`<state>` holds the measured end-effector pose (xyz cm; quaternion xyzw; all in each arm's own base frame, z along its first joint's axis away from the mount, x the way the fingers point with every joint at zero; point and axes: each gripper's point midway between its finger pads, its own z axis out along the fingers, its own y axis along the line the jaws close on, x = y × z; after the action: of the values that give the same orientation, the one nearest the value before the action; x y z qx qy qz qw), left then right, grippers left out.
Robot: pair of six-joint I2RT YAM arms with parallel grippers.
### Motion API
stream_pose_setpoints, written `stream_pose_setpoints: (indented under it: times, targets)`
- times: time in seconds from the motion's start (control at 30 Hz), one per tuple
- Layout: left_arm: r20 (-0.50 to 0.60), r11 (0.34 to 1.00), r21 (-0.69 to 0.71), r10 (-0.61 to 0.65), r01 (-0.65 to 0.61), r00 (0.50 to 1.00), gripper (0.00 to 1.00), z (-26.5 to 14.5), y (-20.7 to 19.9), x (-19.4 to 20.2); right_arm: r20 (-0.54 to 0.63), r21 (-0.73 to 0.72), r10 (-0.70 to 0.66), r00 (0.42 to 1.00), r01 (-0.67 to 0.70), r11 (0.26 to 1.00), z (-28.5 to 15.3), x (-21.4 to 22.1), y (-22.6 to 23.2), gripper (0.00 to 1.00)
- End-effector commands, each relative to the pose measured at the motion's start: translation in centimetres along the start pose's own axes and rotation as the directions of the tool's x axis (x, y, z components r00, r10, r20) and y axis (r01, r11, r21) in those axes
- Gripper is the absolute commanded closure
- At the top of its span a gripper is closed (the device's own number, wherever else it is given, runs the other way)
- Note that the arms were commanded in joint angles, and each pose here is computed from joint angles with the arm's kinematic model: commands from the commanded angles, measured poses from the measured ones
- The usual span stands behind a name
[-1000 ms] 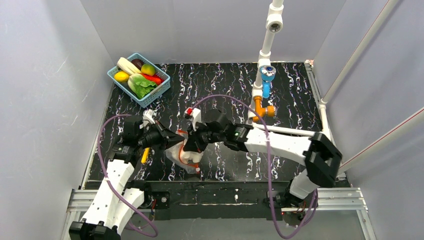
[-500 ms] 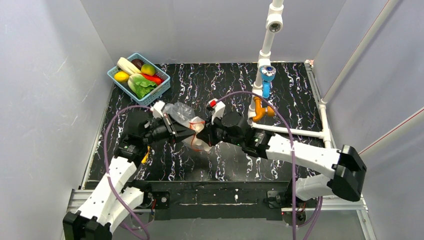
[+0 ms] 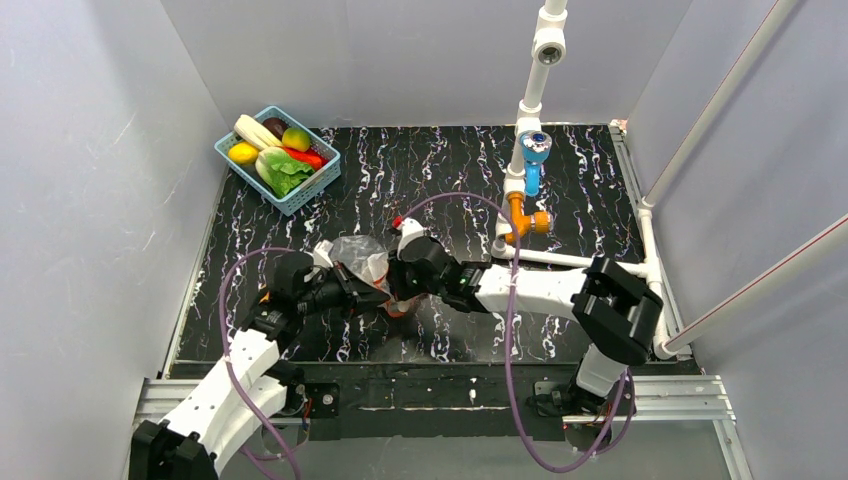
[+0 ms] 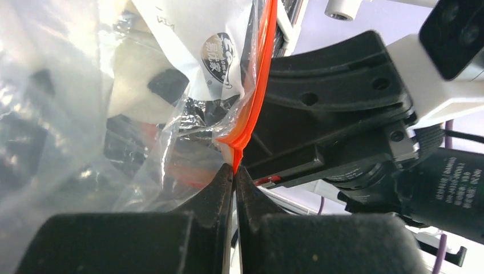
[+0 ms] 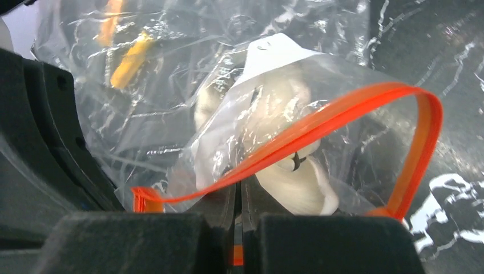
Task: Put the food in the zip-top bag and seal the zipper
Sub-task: Place the fake vegetable in the zipper food storage bag.
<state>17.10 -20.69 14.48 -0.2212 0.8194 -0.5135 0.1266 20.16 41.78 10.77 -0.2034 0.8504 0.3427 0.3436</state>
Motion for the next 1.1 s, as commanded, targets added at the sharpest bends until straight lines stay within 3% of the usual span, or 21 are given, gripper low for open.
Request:
stream_pose_setpoints:
  times: [0.0, 0.13, 0.23, 0.4, 0.57, 0.8, 0.93, 1.07]
  targets:
    - [0.008, 0.999, -0.037, 0.018, -0.017, 1.0, 1.0, -0.9, 0.7, 0.6, -0.01, -0.056, -0.014, 1.0, 0.014, 0.998, 0.5, -2.5, 2.2, 0.92]
    - [0.09, 0.992, -0.111, 0.061, -0.051, 0.994, 1.0, -2.4, 1.1, 0.0, -0.116, -0.067, -0.061, 0.991, 0.054, 0.996, -1.5, -1.0, 1.6, 0.6]
    - [0.107, 0.992, -0.121, 0.057, -0.044, 0.993, 1.0, -2.4, 1.4, -0.3, -0.209, -0.075, -0.079, 0.975, 0.065, 0.995, -3.8, 0.4, 1.2, 0.52]
    - [0.092, 0.99, -0.14, 0.037, -0.024, 0.995, 1.0, -1.7, 2.4, -0.3, -0.16, -0.086, -0.133, 0.978, 0.121, 0.989, -8.9, -0.3, 0.7, 0.4]
    - [0.102, 0.989, -0.149, 0.037, -0.021, 0.994, 1.0, -1.8, 3.0, -0.2, -0.128, 0.005, -0.193, 0.973, 0.195, 0.981, -11.5, -1.8, -1.6, 0.45]
    - [0.108, 0.987, -0.156, 0.041, -0.024, 0.993, 1.0, -2.1, 2.9, -0.2, -0.156, 0.136, -0.174, 0.972, 0.196, 0.971, -8.2, -1.9, -6.2, 0.63]
    - [0.105, 0.985, -0.169, 0.045, -0.027, 0.993, 1.0, -2.2, 3.0, -0.2, -0.15, 0.131, -0.213, 0.965, 0.233, 0.964, -5.6, -1.8, -6.6, 0.57]
    - [0.104, 0.985, -0.169, 0.043, -0.025, 0.994, 1.0, -2.2, 2.9, -0.1, -0.216, 0.105, -0.218, 0.952, 0.245, 0.964, -3.3, -0.8, -6.6, 0.58]
